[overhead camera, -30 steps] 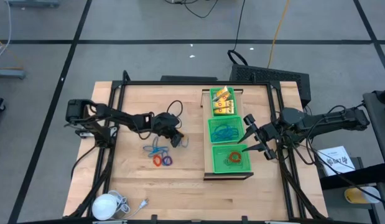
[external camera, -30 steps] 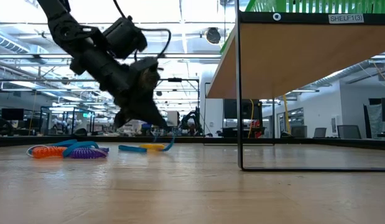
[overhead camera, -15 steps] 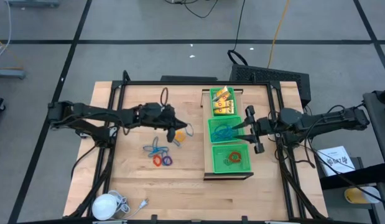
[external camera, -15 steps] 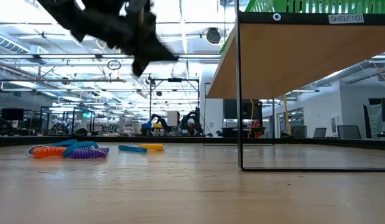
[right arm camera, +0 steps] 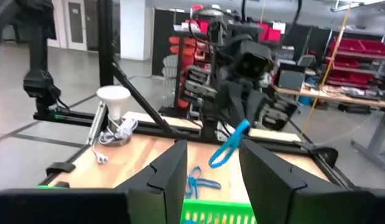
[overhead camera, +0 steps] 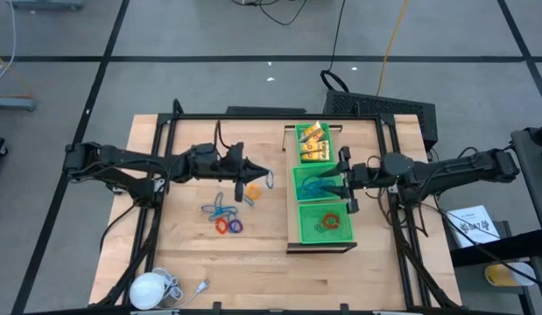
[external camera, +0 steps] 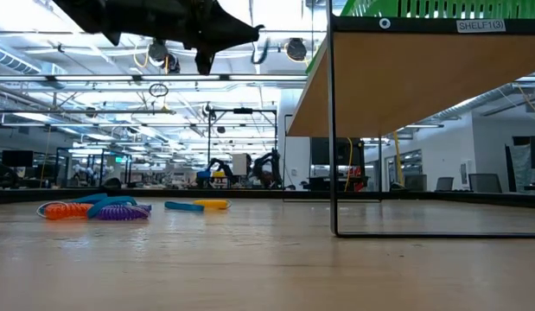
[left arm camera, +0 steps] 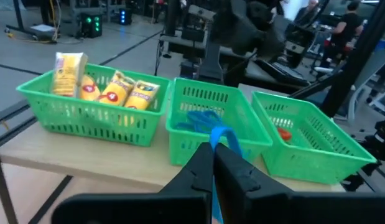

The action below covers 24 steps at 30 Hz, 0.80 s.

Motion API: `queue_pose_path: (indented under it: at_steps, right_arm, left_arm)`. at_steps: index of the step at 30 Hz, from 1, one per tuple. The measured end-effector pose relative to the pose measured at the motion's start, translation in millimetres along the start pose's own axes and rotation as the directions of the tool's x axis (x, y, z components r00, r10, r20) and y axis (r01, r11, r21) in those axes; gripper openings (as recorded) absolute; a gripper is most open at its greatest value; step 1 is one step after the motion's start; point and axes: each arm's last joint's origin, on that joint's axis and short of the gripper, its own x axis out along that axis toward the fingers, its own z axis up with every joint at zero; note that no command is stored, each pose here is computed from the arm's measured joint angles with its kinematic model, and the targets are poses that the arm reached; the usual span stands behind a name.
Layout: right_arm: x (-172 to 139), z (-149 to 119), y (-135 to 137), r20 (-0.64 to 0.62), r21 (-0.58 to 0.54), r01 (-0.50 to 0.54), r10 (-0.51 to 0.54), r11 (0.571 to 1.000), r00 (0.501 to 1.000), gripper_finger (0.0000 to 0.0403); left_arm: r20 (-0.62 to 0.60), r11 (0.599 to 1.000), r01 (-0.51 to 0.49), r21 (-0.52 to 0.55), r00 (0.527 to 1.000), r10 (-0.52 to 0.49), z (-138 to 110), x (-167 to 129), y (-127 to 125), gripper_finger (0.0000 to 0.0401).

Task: Pick & Place Office Desk Supplies
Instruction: Put the blue rubber band into the middle green bin

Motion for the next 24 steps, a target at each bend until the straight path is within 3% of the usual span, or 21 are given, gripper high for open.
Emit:
queue_pose_path:
  at_steps: [8, 17, 24]
  right_arm:
    - [16, -6, -7, 0.029, 0.024, 0.033, -0.034, 0.999, 0.999, 0.0141]
    - [47, -8, -15, 0.026, 0.048, 0.034, -0.035, 0.998, 0.999, 0.0215]
    - [78, -12, -19, 0.025, 0.109, -0.007, 0.004, 0.994, 1.0, 0.025]
  left_arm:
    - [0.042, 1.0, 0.002, 0.005, 0.999, -0.002, 10, 1, -2, 0.0005]
    - [0.026, 0.99, 0.024, 0.136, 0.999, -0.028, 45, 18, -16, 0.0004]
    - [0.004, 0.98, 0.036, 0.198, 0.999, -0.038, 53, 33, -19, 0.0004]
